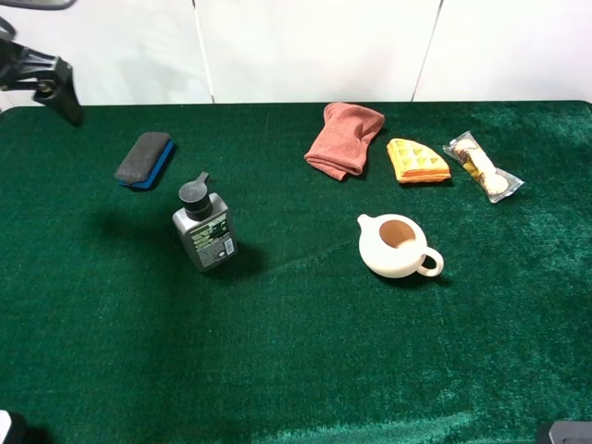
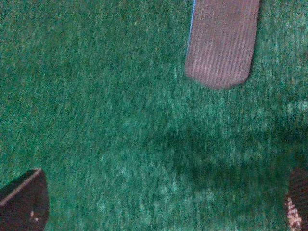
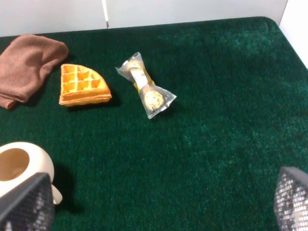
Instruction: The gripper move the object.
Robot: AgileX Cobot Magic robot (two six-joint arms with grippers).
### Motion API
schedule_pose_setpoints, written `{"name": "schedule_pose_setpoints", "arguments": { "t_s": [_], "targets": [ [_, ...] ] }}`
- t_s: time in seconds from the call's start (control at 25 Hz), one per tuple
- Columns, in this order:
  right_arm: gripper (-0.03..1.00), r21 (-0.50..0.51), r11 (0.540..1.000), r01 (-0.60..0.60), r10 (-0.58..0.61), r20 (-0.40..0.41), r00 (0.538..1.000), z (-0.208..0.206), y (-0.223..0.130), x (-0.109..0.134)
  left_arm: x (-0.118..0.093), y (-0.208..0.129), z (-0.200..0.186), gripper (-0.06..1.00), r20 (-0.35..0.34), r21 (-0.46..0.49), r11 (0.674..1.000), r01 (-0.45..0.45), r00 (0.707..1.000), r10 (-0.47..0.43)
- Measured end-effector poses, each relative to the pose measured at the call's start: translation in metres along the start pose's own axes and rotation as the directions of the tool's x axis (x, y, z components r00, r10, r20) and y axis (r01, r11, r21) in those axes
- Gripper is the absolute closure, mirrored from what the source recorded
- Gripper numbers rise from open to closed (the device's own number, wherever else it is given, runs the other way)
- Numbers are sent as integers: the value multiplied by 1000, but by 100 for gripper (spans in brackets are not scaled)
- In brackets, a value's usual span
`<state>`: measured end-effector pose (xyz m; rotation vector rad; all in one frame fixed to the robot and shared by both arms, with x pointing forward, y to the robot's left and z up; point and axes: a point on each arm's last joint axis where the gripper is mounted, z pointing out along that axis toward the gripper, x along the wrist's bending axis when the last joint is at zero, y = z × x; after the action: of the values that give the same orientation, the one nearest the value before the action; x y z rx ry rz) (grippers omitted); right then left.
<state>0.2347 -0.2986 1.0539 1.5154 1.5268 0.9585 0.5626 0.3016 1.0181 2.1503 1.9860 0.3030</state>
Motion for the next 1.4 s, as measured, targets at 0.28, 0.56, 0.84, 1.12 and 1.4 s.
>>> {"name": "schedule_pose_setpoints", "arguments": {
  "t_s": [0.28,0.56,0.84,1.12,1.4],
  "targets": [
    [27,0,1000,0,0,0,1000,0,0,0,-1,14,41,-5,20,-18,1000,1,1000,-1],
    [27,0,1000,0,0,0,1000,0,0,0,-16,23,79,-5,26,-40,997,-60,998,61],
    [27,0,1000,0,0,0,1000,0,0,0,-36,26,111,-5,36,-57,992,-109,993,111],
    [27,0,1000,0,0,0,1000,0,0,0,-45,26,136,-5,39,-69,989,-129,991,131],
    [27,0,1000,0,0,0,1000,0,0,0,-46,28,150,-5,34,-95,987,-128,991,131]
  ]
}}
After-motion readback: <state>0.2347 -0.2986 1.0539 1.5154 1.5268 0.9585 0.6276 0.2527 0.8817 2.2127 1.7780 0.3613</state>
